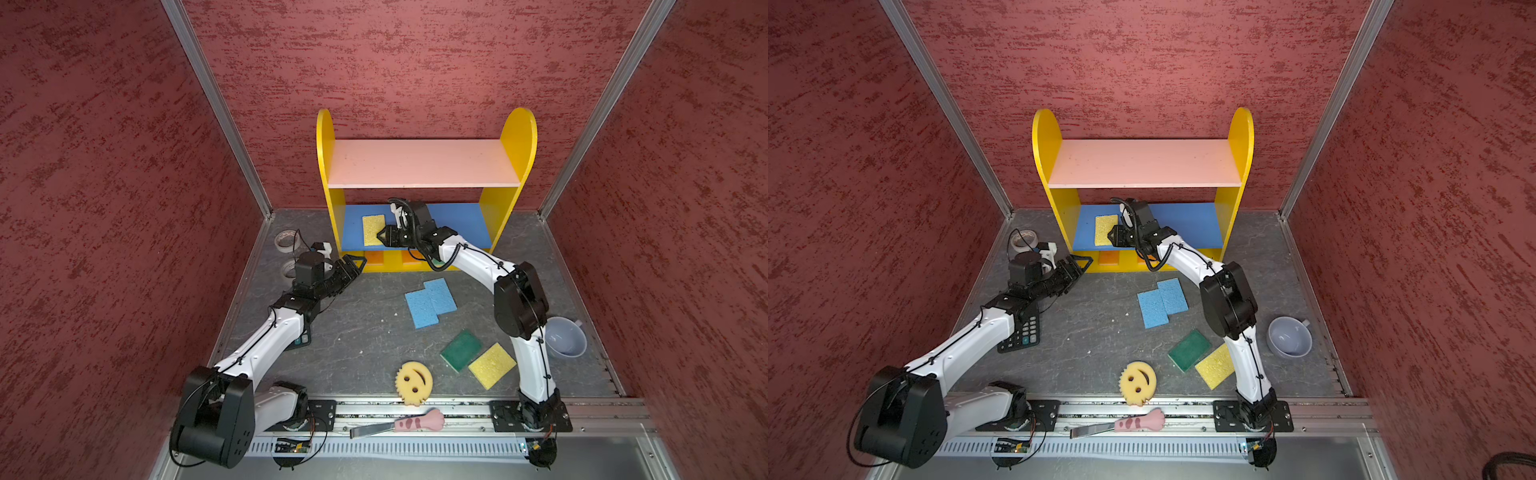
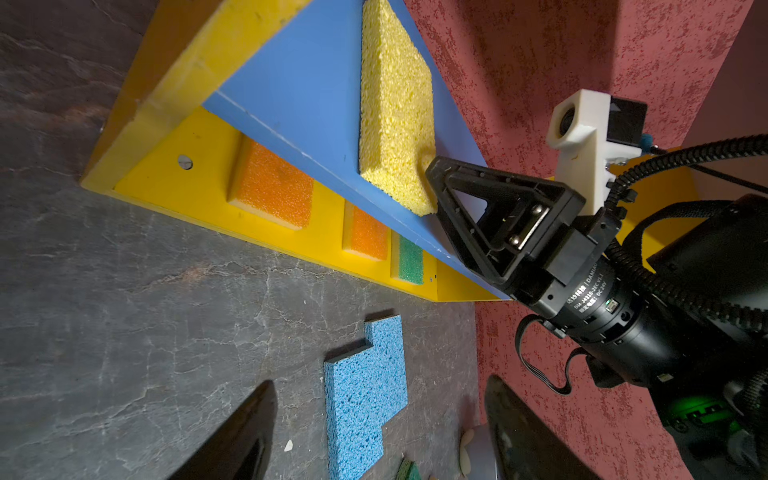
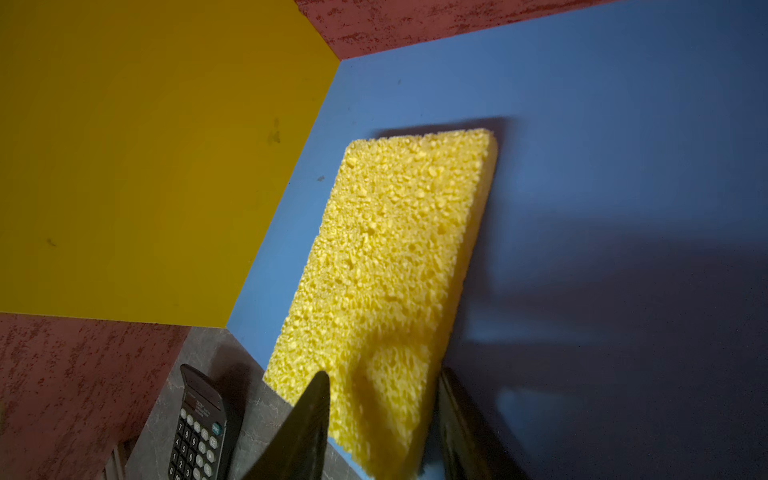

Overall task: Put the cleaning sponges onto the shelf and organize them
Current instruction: 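Lower the yellow sponge onto the blue shelf with the right gripper, then open the right gripper and draw it back from the yellow sponge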

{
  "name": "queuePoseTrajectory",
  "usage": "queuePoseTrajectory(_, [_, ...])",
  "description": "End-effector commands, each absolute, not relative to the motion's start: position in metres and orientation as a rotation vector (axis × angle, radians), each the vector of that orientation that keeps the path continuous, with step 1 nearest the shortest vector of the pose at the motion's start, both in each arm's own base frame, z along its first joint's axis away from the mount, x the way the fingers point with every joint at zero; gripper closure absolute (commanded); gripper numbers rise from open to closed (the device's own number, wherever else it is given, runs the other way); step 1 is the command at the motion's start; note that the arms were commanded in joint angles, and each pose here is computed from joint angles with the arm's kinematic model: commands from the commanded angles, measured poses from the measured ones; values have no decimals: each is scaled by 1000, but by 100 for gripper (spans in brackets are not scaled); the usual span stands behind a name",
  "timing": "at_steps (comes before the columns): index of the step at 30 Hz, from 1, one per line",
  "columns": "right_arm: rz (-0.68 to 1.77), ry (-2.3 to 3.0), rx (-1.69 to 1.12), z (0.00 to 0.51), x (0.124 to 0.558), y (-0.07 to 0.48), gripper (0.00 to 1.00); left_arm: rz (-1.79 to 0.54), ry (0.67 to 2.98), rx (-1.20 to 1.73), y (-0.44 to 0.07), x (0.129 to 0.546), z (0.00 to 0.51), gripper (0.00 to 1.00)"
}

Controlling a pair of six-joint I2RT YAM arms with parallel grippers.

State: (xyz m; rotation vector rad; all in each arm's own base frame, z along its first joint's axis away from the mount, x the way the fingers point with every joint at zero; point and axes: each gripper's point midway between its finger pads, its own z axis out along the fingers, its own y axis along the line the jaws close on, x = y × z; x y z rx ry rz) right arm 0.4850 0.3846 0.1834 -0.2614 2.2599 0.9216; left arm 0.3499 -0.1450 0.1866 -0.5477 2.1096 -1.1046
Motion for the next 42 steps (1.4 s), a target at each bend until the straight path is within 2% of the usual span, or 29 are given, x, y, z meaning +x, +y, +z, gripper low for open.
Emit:
queuePoseTrajectory(1, [940, 2310, -266, 165, 479, 389, 56, -1104, 2110, -549, -145, 349, 183, 22])
queuePoseTrajectory(7, [951, 2311, -257, 165, 477, 390, 56, -1103, 2114, -546, -145, 349, 182, 21])
queuePoseTrajectory(16, [908, 2287, -214, 179, 473, 376, 47, -1103, 2113, -539, -145, 347, 184, 21])
queuePoseTrajectory(21, [903, 2218, -172, 210, 458, 357, 45, -1091, 2126, -533, -144, 342, 184, 21])
queuePoseTrajectory(26, [894, 2116, -194, 226, 424, 339, 45, -1085, 2159, -532, -144, 331, 175, 21])
queuePoseTrajectory(34, [737, 2143, -174, 200, 361, 297, 47, -1038, 2216, -511, -149, 308, 163, 21])
queuePoseTrajectory(42, [602, 2268, 13, 140, 321, 238, 48, -1054, 2318, -438, -190, 296, 144, 20])
